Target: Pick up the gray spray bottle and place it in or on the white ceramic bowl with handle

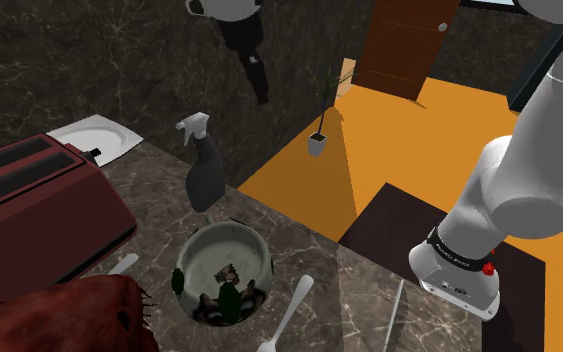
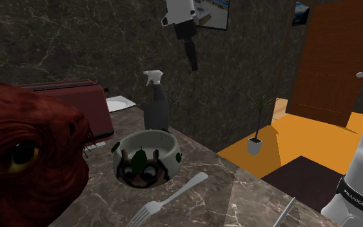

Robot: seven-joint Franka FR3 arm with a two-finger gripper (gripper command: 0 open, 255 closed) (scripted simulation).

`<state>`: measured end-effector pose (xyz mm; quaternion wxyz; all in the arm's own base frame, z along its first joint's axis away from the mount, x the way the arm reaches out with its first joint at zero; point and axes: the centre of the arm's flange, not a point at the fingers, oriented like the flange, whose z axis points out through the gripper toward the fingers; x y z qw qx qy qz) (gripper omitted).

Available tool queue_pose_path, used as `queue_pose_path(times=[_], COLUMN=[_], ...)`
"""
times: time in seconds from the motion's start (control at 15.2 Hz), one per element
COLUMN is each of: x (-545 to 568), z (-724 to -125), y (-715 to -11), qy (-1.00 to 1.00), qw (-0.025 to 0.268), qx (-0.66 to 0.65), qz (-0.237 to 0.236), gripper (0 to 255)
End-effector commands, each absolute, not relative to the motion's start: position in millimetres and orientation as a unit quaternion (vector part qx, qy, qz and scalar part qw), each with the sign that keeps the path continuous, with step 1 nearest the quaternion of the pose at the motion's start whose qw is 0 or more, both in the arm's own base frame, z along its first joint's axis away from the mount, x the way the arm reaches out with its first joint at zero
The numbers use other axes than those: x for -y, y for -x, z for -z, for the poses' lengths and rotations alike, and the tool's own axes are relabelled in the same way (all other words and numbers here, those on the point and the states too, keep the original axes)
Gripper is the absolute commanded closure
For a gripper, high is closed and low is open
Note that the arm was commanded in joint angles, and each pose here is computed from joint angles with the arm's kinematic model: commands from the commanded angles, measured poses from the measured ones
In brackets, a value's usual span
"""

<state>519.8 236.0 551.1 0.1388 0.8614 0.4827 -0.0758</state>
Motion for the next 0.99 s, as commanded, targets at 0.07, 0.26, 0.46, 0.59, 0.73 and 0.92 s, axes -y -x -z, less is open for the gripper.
queue_pose_path(times=[0.07, 0.26, 0.46, 0.59, 0.73, 0.92], x=[-277.4, -318.8, -359.6, -386.2, -412.0, -448.9], z=[-535.4, -516.8, -496.4, -481.9, -466.7, -443.1], y=[-533.4, -538.3, -537.9, -534.6, -528.9, -516.1], qy=[-0.827, -0.790, -0.750, -0.722, -0.692, -0.645], qw=[0.152, 0.164, 0.176, 0.183, 0.190, 0.200], qx=[-0.533, -0.579, -0.624, -0.652, -0.680, -0.718], qz=[0.094, 0.112, 0.129, 0.141, 0.152, 0.168], gripper=[0, 0, 0, 0, 0, 0])
